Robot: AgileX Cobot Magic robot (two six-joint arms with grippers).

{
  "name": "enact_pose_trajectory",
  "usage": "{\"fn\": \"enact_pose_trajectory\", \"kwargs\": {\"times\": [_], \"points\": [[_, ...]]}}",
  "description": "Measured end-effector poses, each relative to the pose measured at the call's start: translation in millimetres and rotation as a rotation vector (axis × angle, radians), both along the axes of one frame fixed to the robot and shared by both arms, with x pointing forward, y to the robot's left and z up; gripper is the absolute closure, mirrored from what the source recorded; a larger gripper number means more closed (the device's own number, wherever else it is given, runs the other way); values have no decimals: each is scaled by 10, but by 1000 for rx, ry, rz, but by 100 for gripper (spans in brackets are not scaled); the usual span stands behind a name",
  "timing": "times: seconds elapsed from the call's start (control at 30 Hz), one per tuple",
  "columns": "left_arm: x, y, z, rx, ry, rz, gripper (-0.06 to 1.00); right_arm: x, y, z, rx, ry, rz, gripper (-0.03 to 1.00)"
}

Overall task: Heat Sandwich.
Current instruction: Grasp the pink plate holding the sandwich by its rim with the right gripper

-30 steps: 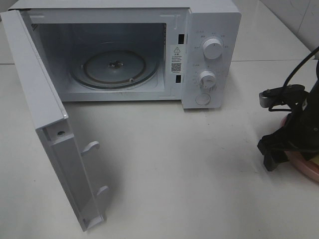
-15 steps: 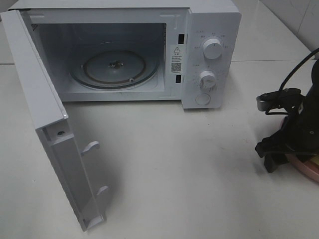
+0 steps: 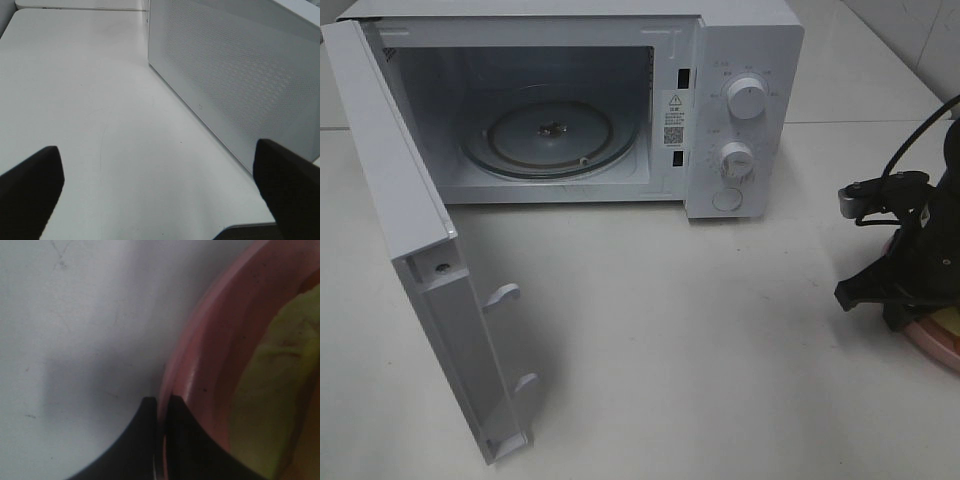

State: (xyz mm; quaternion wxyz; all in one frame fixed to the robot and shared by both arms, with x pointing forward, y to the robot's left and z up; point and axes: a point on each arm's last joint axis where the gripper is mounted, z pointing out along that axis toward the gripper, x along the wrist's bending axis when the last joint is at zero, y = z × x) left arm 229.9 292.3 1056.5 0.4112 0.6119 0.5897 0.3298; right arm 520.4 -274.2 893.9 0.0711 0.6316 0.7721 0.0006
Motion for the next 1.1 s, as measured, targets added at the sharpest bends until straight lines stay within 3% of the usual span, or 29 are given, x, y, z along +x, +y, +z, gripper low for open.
{"fn": "enact_pose_trajectory", "kwargs": {"times": [0.73, 1.1], "points": [[0, 0, 0, 0, 0, 0, -3, -5, 16, 0, -3, 2, -4, 93], [0, 0, 0, 0, 0, 0, -3, -83, 259, 8, -96, 30, 79, 94]]}}
